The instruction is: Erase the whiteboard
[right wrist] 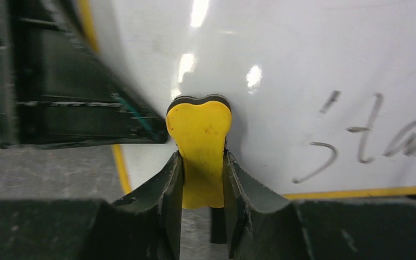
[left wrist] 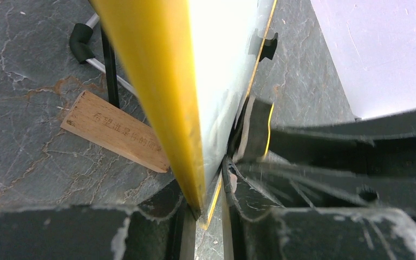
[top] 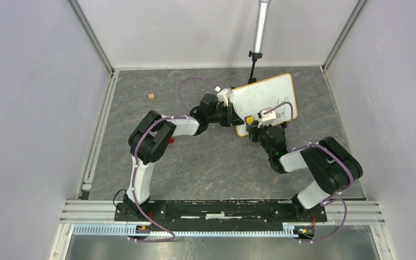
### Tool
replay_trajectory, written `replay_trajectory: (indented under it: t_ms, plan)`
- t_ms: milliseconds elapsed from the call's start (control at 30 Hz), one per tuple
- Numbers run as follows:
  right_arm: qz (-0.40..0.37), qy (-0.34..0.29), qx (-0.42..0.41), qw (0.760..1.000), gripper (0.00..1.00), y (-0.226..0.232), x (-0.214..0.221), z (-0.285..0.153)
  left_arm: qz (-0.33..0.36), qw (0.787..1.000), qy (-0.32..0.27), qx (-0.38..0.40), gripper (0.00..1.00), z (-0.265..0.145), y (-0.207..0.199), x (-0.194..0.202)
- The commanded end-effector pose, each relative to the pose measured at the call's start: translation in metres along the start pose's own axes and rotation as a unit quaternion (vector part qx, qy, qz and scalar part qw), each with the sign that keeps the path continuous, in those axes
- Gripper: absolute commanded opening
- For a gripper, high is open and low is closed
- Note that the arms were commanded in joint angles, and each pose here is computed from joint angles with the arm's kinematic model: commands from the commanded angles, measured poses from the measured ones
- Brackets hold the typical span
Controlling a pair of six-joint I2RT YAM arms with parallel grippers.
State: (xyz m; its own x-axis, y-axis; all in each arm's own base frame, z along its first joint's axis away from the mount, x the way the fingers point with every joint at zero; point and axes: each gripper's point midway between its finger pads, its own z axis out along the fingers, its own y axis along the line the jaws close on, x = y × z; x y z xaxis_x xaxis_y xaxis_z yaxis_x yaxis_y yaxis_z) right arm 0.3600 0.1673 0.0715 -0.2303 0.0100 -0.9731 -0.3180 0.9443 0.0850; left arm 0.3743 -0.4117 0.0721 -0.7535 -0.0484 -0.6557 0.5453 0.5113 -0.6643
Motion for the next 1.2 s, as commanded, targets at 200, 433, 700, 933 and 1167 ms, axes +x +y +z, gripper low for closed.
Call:
replay_trajectory:
  t_ms: [200, 433, 700, 933, 1167]
  plan:
    - [-0.006, -0.026, 0.061, 0.998, 0.19, -0.046, -0.01, -0.004, -0.013, 0.999, 0.039, -0.028, 0.02, 0.0, 0.014, 0.023]
    - [-0.041, -0.024, -0.018, 0.999, 0.19, 0.009, -0.013, 0.007, -0.015, 0.999, 0.038, -0.024, 0.02, 0.001, 0.013, 0.022]
    - [0.04, -0.03, 0.097, 0.994, 0.19, -0.058, -0.02, 0.008, 0.0, 0.998, 0.044, -0.045, 0.02, -0.004, 0.018, 0.022]
    - [0.096, -0.005, 0.133, 0.986, 0.2, -0.096, -0.002, 0.003, 0.002, 0.997, 0.053, -0.051, 0.02, -0.004, 0.019, 0.023]
    - [0.114, 0.0, 0.158, 0.981, 0.2, -0.108, -0.001, 0.004, 0.005, 0.997, 0.052, -0.051, 0.02, -0.006, 0.018, 0.023]
